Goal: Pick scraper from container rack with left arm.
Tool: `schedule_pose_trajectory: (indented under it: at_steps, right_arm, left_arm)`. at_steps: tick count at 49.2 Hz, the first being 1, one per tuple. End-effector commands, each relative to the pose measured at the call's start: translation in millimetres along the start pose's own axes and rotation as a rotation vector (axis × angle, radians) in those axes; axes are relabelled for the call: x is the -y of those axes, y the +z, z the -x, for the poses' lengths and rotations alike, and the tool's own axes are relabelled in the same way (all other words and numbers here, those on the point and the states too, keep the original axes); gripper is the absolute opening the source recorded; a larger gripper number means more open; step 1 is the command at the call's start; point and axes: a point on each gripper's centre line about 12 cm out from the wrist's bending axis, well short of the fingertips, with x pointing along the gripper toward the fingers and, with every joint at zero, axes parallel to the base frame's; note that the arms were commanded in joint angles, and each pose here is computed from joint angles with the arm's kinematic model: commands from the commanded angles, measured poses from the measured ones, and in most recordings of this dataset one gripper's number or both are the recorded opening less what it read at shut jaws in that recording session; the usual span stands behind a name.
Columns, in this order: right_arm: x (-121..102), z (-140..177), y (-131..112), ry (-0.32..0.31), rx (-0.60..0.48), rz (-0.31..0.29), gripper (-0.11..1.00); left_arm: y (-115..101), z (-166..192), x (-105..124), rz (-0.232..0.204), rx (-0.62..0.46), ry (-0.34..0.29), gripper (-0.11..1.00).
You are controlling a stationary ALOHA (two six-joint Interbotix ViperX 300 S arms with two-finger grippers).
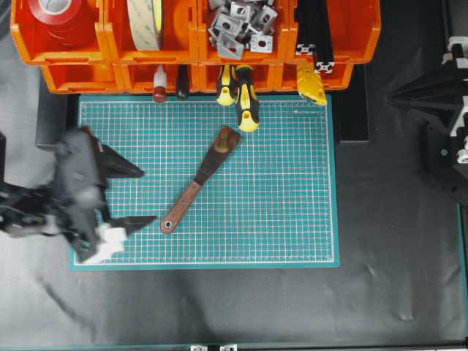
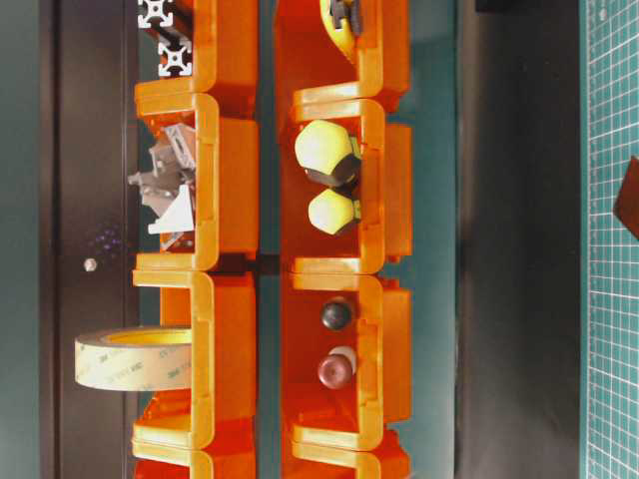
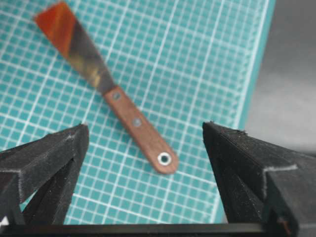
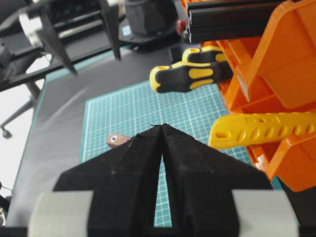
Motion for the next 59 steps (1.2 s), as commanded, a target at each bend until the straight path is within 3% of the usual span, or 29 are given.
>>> schedule_pose_trajectory:
  at_steps: [1, 12, 20, 31, 49, 59]
  right_arm:
    - [-3.7, 1.1, 12.6, 0.007, 0.027, -0.002, 0.00]
    - [-4.5, 2.4, 14.5, 0.011, 0.035, -0.003, 0.00]
    - [-5.1, 3.8, 17.2, 0.013, 0.046, -0.003, 0.00]
    - [-5.1, 4.1, 17.3, 0.013, 0.047, -0.003, 0.00]
    - [-4.5, 4.0, 16.1, 0.010, 0.040, -0.002, 0.00]
    - [-1.0, 3.1, 3.9, -0.010, -0.030, -0.003, 0.00]
  left_arm:
    - [8.2, 30.7, -5.8, 0.026, 0.063, -0.061, 0.89]
    - [-2.6, 81.8, -46.4, 0.043, 0.156, -0.089, 0.89]
    - [2.2, 112.7, -63.9, -0.005, 0.253, -0.125, 0.89]
    - [7.6, 128.9, -69.6, -0.060, 0.313, -0.148, 0.89]
    - [6.0, 129.7, -71.1, -0.076, 0.317, -0.148, 0.88]
    - [6.3, 133.1, -73.4, -0.067, 0.327, -0.152, 0.88]
